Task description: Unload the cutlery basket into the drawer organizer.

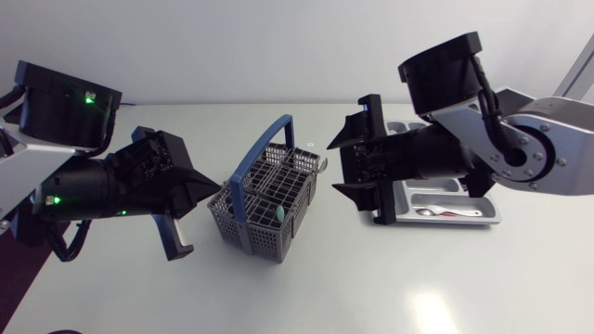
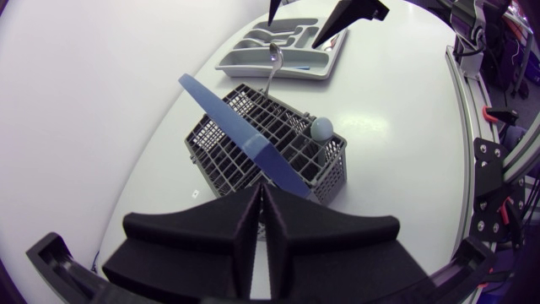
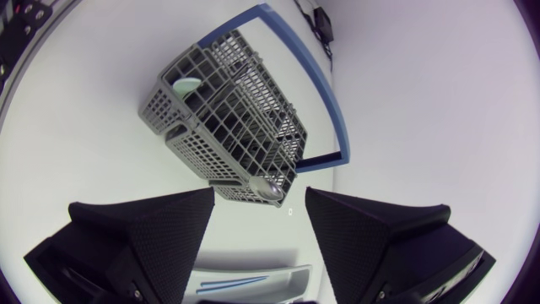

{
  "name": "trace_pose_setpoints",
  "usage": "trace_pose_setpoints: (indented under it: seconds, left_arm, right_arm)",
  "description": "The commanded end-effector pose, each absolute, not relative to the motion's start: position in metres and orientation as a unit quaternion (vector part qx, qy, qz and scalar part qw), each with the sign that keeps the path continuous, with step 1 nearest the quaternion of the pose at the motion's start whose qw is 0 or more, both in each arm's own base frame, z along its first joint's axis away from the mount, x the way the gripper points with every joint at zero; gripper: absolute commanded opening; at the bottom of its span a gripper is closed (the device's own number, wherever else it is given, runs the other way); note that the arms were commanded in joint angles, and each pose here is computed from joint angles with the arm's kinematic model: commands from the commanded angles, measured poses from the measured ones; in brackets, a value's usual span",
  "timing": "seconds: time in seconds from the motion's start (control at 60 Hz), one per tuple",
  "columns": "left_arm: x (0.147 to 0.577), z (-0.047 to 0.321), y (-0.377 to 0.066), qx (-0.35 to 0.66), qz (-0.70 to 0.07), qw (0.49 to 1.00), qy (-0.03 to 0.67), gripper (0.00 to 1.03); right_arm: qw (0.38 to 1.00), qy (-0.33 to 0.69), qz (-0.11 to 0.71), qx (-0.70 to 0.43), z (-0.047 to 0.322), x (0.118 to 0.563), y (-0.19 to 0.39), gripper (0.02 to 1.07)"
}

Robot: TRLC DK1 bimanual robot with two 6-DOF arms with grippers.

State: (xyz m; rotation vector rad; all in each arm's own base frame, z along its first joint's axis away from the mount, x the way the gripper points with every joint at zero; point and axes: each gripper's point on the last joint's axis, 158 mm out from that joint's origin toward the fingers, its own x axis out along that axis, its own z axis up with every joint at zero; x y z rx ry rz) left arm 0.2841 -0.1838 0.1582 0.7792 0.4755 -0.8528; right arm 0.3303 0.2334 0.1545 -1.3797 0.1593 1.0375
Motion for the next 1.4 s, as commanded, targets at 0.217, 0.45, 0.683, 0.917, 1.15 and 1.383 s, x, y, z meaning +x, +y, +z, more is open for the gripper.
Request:
trace_pose_setpoints:
  seconds: [0.217,0.45,0.683,0.917,1.15,1.383]
  left_arm:
    - [0.273,0.144,-0.186,0.369,-0.421,0.795,0.232,0.11]
    - [0.272,0.141,-0.188,0.369,-0.427,0.792,0.234,0.13]
    - [0.274,0.14,-0.187,0.365,-0.43,0.791,0.236,0.13]
    - [0.276,0.137,-0.188,0.367,-0.432,0.788,0.239,0.13]
    - [0.275,0.132,-0.189,0.364,-0.438,0.785,0.245,0.12]
    - [0.276,0.13,-0.185,0.361,-0.436,0.786,0.248,0.12]
  right_arm:
    - [0.538,0.049,0.465,-0.702,0.138,0.338,0.232,0.78]
    - [0.504,0.029,0.46,-0.73,0.141,0.348,0.24,0.7]
    - [0.473,0.026,0.47,-0.745,0.138,0.352,0.244,0.47]
    - [0.448,0.025,0.479,-0.755,0.128,0.347,0.244,0.38]
    - [0.433,0.034,0.48,-0.763,0.118,0.354,0.245,0.21]
    - [0.416,0.045,0.478,-0.772,0.115,0.361,0.242,0.11]
